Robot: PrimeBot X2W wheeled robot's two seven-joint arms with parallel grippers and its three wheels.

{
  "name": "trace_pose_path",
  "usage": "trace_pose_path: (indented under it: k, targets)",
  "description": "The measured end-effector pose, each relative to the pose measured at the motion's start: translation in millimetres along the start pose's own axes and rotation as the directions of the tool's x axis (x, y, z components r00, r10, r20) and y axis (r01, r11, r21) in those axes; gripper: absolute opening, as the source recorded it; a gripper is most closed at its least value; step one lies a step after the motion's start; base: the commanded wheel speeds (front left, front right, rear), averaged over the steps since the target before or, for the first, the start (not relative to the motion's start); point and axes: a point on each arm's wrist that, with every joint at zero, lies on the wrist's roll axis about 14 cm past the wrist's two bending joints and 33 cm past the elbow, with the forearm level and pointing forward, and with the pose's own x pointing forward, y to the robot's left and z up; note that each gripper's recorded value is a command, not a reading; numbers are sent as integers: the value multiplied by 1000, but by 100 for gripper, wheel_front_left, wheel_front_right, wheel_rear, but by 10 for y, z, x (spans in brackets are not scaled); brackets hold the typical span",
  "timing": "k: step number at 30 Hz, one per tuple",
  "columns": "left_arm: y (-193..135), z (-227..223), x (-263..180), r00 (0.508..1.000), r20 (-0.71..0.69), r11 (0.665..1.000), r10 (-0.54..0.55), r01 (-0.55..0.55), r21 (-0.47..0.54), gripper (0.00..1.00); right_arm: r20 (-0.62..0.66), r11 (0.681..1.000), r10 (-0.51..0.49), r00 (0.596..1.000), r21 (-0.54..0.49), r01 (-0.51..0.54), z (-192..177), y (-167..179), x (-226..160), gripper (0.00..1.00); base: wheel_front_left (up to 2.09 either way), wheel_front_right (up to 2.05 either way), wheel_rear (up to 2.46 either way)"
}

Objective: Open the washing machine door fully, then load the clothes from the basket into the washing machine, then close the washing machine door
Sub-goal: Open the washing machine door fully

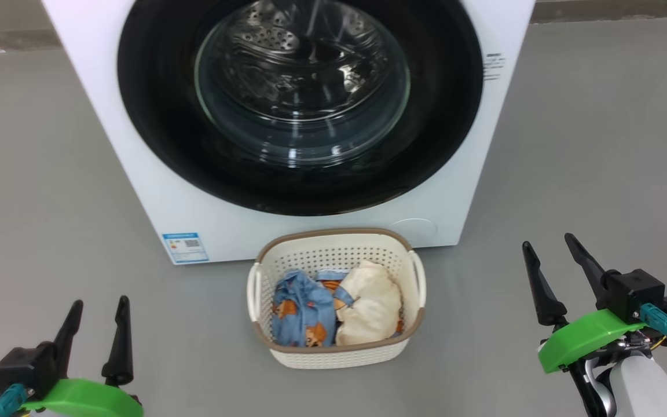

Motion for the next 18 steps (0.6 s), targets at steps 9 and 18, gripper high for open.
trace_pose_path:
  k: [9,18]
  targets:
    - [15,11,-5,1000,7,999,14,-14,-38,100,2,1000,-9,1000,-1,9,8,-37,4,100,121,120,-241]
    - [1,21,3,1000,12,999,13,-13,-43,100,1,1000,-13,1000,1,13,2,-60,8,100,68,68,-136]
